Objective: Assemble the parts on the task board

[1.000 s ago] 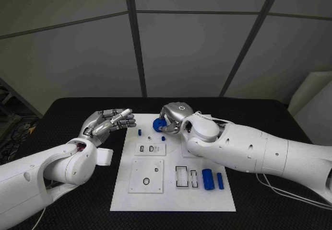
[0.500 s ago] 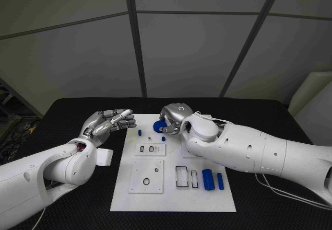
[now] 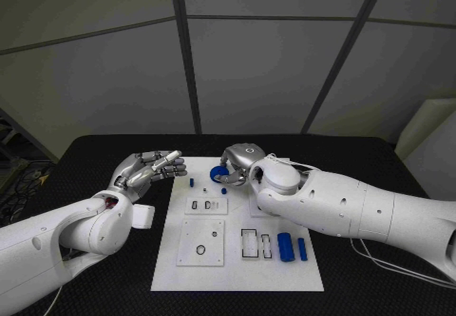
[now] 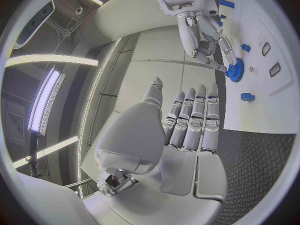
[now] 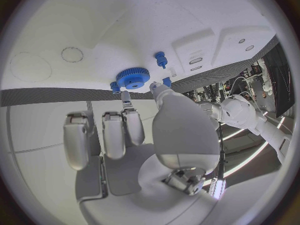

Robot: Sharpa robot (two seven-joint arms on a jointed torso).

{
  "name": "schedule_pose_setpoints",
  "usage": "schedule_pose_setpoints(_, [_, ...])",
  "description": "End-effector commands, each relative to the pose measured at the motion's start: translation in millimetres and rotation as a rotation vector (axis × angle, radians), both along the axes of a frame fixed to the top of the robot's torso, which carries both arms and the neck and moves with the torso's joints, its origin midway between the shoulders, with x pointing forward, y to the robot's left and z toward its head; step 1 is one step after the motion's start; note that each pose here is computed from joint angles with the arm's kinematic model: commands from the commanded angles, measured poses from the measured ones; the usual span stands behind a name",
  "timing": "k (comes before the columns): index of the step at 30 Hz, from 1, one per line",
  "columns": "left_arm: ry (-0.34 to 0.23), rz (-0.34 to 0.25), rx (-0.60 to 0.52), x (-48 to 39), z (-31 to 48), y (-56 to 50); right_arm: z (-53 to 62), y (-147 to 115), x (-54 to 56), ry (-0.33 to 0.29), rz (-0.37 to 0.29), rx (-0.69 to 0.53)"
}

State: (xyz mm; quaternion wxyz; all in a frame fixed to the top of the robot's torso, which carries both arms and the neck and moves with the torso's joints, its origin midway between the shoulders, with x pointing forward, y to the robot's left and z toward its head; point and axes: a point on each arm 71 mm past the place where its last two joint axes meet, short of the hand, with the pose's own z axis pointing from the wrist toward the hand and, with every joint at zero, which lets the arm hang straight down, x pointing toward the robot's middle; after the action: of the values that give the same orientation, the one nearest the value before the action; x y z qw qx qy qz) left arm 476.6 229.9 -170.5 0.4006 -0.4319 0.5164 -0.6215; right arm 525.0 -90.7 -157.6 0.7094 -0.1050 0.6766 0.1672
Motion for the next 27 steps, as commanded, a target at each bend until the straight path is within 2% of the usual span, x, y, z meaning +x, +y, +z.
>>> schedule_pose_setpoints(1, [-0.009,-0.012,-0.002,-0.2,1.7,-0.6,4.4,-3,-1.5,-0.012,0.014,0.064])
schedule_pose_setpoints(5, [-0.009,-0.008,0.000,0.2,1.5,1.4,13.5,-20,-6.7,-0.071,0.048,0.196])
schedule_pose_setpoints(8, [-0.009,-0.003,0.002,0.7,1.3,3.4,18.9,-40,-11.4,-0.079,0.089,0.294])
schedule_pose_setpoints(11, [-0.009,0.000,0.003,1.3,1.0,5.0,21.8,-65,-13.8,-0.040,0.118,0.373])
schedule_pose_setpoints(12, [-0.009,0.002,0.004,1.6,0.8,5.7,22.1,-81,-13.7,-0.004,0.118,0.411])
schedule_pose_setpoints(13, [-0.009,0.004,0.005,1.9,0.6,6.4,21.7,-95,-13.0,0.028,0.112,0.439])
schedule_pose_setpoints(17, [-0.009,0.009,0.007,2.5,0.3,7.8,19.9,-134,-10.6,0.094,0.087,0.486])
schedule_pose_setpoints(22, [-0.012,0.011,0.007,3.4,-0.1,7.5,16.8,-167,-6.8,0.122,0.057,0.494])
schedule_pose_setpoints(27, [-0.012,0.010,0.006,4.0,-0.4,6.9,13.5,-185,-1.4,0.127,0.029,0.488])
